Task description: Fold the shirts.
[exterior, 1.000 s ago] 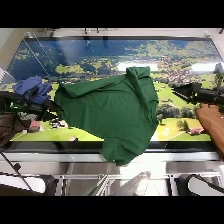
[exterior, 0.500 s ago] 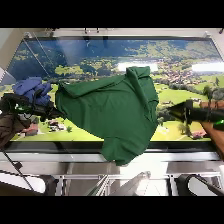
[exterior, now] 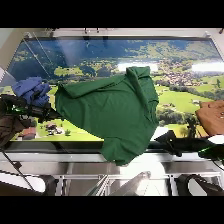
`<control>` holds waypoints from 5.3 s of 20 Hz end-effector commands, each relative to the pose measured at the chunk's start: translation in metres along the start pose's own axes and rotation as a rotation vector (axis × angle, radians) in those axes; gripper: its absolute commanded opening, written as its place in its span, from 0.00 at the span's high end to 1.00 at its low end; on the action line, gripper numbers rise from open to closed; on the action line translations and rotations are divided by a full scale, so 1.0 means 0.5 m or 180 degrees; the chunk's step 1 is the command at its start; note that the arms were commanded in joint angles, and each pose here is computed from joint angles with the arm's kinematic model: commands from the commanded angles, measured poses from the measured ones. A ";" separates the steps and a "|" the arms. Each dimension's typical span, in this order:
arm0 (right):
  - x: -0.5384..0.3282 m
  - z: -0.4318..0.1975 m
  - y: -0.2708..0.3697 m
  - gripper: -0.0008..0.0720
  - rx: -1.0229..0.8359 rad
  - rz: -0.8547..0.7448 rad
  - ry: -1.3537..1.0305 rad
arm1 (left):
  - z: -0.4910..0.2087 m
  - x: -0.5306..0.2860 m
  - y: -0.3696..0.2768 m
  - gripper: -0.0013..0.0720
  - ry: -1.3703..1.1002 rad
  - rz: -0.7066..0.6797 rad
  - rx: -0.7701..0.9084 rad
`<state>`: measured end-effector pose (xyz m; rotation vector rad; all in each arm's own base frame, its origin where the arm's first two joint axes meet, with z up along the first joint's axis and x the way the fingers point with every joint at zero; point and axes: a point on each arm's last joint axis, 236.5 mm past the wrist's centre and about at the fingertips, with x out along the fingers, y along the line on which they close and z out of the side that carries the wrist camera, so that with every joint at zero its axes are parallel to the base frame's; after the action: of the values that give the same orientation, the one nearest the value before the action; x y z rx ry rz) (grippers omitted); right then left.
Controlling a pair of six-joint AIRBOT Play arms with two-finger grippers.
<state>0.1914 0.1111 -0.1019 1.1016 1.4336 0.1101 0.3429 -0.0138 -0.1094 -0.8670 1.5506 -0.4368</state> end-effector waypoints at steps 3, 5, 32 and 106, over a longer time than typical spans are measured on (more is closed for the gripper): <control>0.078 -0.016 0.007 0.36 -0.0128 -0.0008 0.0073 | -0.009 -0.001 -0.007 0.94 0.0059 -0.0047 0.0003; 0.110 -0.037 0.023 0.36 -0.0142 0.0091 0.0210 | -0.009 -0.001 -0.007 0.94 0.0060 -0.0048 0.0005; -0.845 -0.130 0.736 0.96 -0.3889 0.3159 -0.2528 | -0.373 -0.541 -0.753 0.94 -0.2127 -0.0865 0.3412; -0.289 0.326 0.149 0.46 -0.1199 0.0325 -0.0869 | -0.182 0.074 0.020 0.34 0.0638 0.0549 -0.0545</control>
<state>0.3361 -0.0349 0.0083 0.8391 1.0644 0.2691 0.2614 -0.0581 -0.1065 -0.8207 1.8677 -0.3102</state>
